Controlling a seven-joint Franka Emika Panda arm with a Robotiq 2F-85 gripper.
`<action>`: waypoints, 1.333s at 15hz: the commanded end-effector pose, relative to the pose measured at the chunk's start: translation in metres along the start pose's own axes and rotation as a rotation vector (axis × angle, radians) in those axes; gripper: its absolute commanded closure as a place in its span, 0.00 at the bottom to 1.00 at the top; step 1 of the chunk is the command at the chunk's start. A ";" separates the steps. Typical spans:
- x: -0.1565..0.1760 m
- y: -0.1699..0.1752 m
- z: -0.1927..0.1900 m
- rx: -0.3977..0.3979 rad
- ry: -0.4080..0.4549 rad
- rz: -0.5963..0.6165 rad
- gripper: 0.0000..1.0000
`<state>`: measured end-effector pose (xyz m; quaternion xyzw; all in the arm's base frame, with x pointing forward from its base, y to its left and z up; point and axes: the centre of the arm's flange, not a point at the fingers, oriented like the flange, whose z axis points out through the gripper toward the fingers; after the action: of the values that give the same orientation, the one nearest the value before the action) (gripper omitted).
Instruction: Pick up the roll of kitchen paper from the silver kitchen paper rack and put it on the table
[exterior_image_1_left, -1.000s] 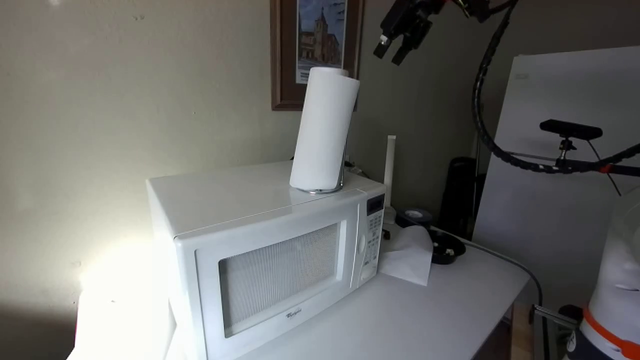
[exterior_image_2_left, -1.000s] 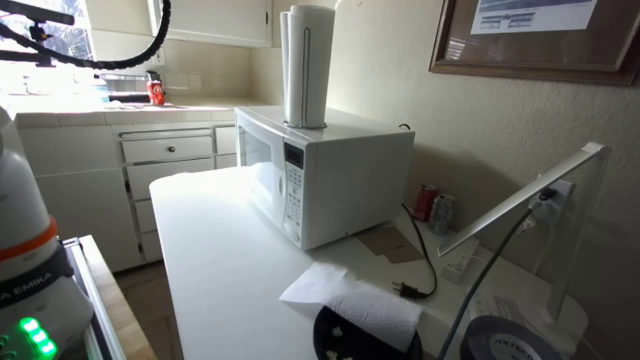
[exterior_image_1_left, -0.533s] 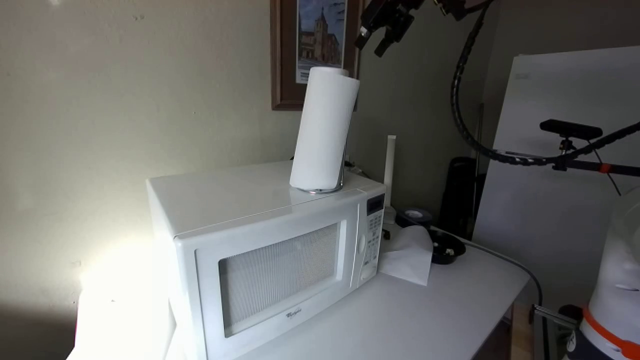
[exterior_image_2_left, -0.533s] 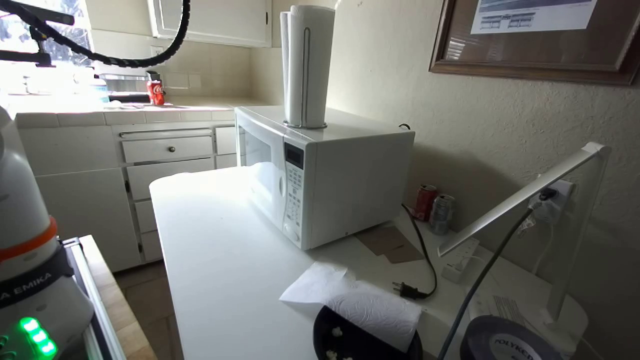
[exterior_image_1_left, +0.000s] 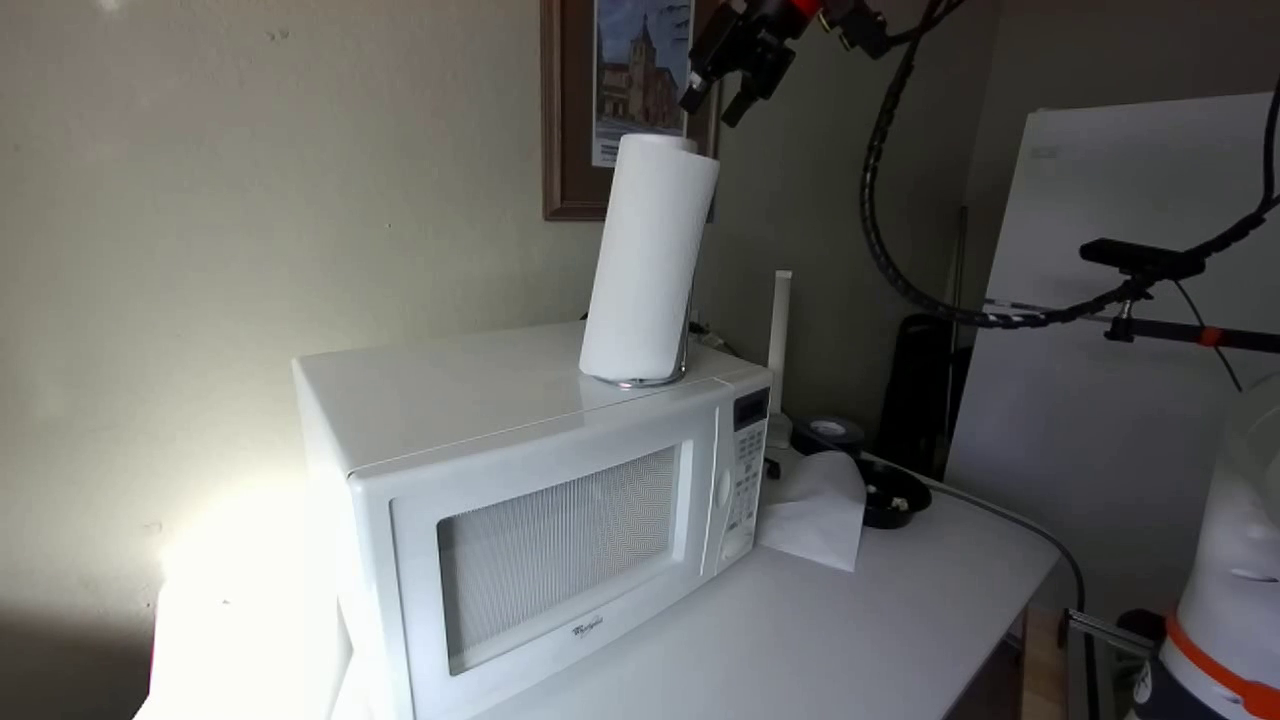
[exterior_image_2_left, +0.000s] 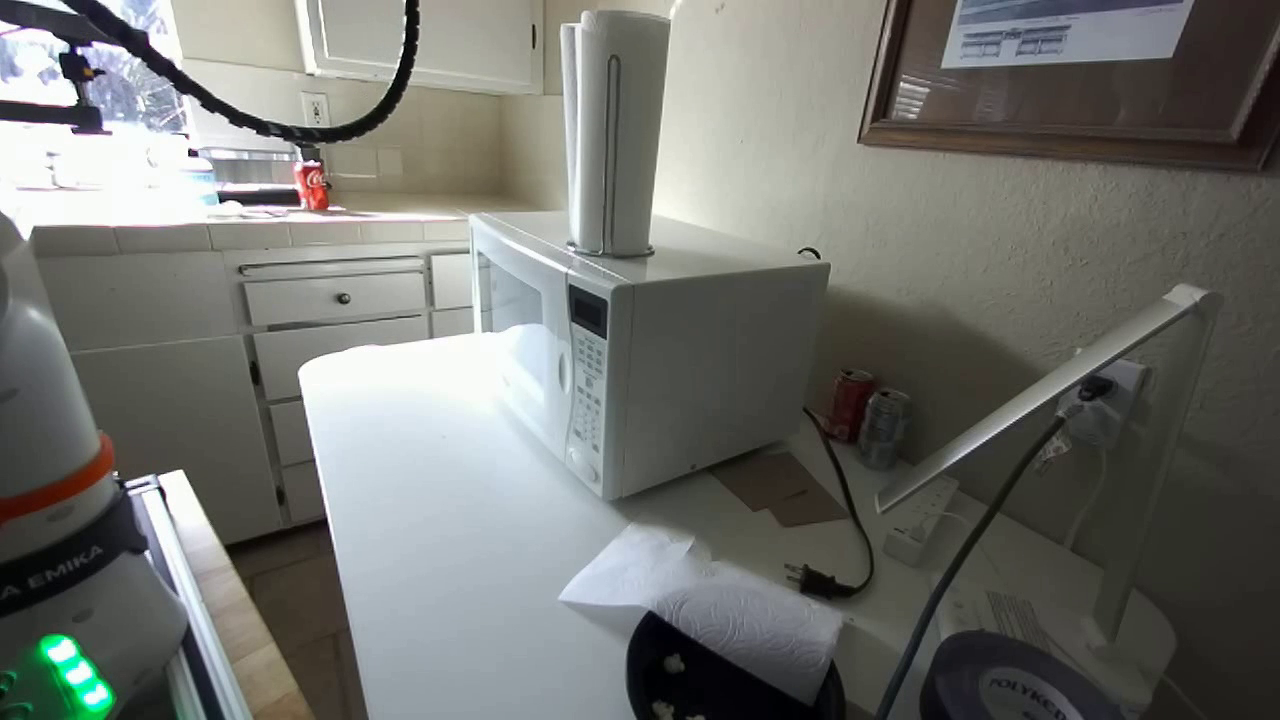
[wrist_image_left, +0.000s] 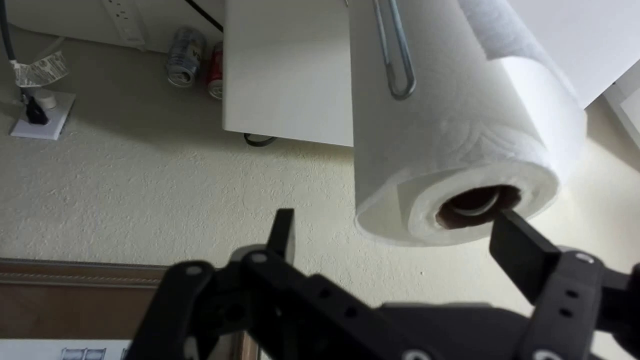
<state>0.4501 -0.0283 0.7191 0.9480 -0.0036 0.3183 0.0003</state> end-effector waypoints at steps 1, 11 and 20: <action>0.014 0.002 0.016 0.003 -0.001 0.023 0.00; 0.017 0.002 0.039 0.015 -0.037 0.034 0.00; 0.017 0.001 0.041 0.030 -0.038 0.039 0.02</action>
<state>0.4826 -0.0305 0.7004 0.9542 -0.0122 0.2987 -0.0080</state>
